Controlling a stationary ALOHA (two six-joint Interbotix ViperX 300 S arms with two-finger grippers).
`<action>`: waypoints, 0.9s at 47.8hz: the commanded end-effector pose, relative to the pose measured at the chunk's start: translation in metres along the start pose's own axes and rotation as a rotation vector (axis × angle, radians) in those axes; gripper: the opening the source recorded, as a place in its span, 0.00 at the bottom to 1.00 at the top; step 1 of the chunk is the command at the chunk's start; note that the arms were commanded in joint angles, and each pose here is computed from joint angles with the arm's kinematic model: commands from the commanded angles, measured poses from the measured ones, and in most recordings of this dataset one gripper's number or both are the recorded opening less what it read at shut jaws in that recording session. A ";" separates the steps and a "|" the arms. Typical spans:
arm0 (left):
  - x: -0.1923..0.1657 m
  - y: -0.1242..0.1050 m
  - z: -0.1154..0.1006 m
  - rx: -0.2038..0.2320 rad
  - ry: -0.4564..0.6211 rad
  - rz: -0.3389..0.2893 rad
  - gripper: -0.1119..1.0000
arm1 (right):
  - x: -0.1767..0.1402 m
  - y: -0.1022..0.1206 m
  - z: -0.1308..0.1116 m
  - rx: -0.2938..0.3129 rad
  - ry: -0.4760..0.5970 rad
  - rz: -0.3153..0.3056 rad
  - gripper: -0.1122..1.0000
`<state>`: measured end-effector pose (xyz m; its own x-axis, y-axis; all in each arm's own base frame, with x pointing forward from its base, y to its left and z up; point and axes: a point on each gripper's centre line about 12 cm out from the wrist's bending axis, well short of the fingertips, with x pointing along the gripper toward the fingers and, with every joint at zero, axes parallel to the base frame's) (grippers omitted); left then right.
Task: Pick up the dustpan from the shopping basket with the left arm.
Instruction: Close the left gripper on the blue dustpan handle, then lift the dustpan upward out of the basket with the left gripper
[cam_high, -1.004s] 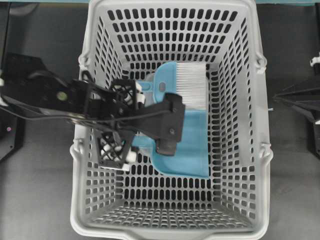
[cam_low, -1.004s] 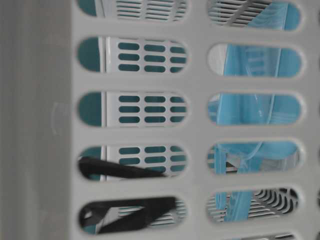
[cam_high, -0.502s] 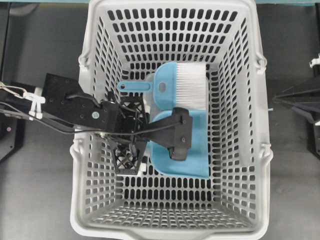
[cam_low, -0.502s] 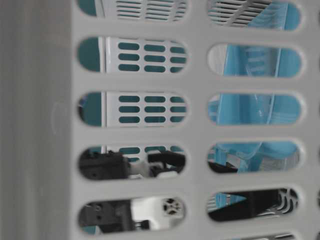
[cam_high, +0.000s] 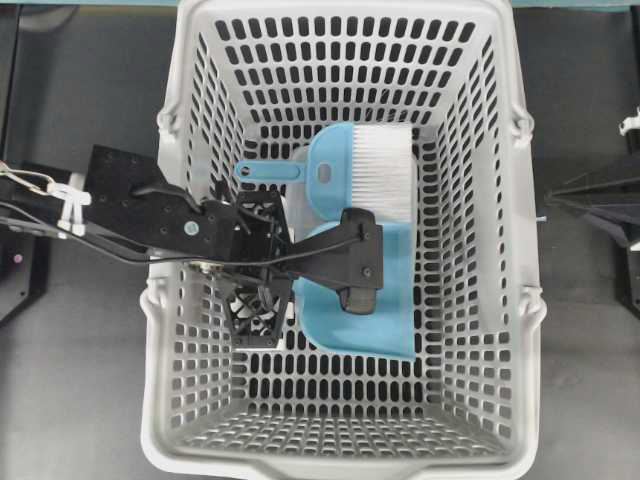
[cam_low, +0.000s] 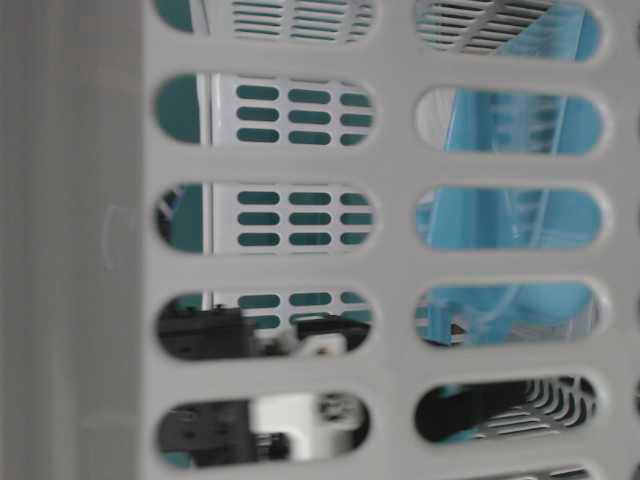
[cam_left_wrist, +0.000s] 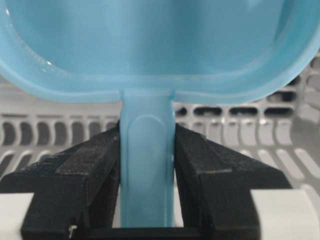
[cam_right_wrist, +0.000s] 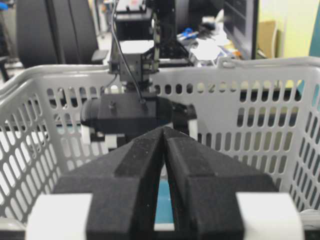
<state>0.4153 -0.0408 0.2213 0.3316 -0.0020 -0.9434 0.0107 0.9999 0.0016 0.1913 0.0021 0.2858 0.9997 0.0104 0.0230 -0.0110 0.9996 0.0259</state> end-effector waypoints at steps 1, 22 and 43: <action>-0.040 0.002 0.015 -0.002 -0.063 0.000 0.36 | 0.001 0.000 0.002 0.008 -0.005 0.001 0.10; -0.187 0.022 0.034 -0.024 -0.236 0.011 0.36 | 0.001 0.000 0.001 0.011 -0.003 -0.002 0.10; -0.184 0.029 0.032 -0.027 -0.279 0.018 0.36 | 0.001 0.000 0.001 0.012 -0.005 -0.002 0.10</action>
<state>0.3905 -0.0164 0.3927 0.5387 0.0098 -0.8424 -0.0142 0.9999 0.0026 0.1911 0.0020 0.2845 0.9998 0.0098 0.0199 -0.0104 0.9995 0.0305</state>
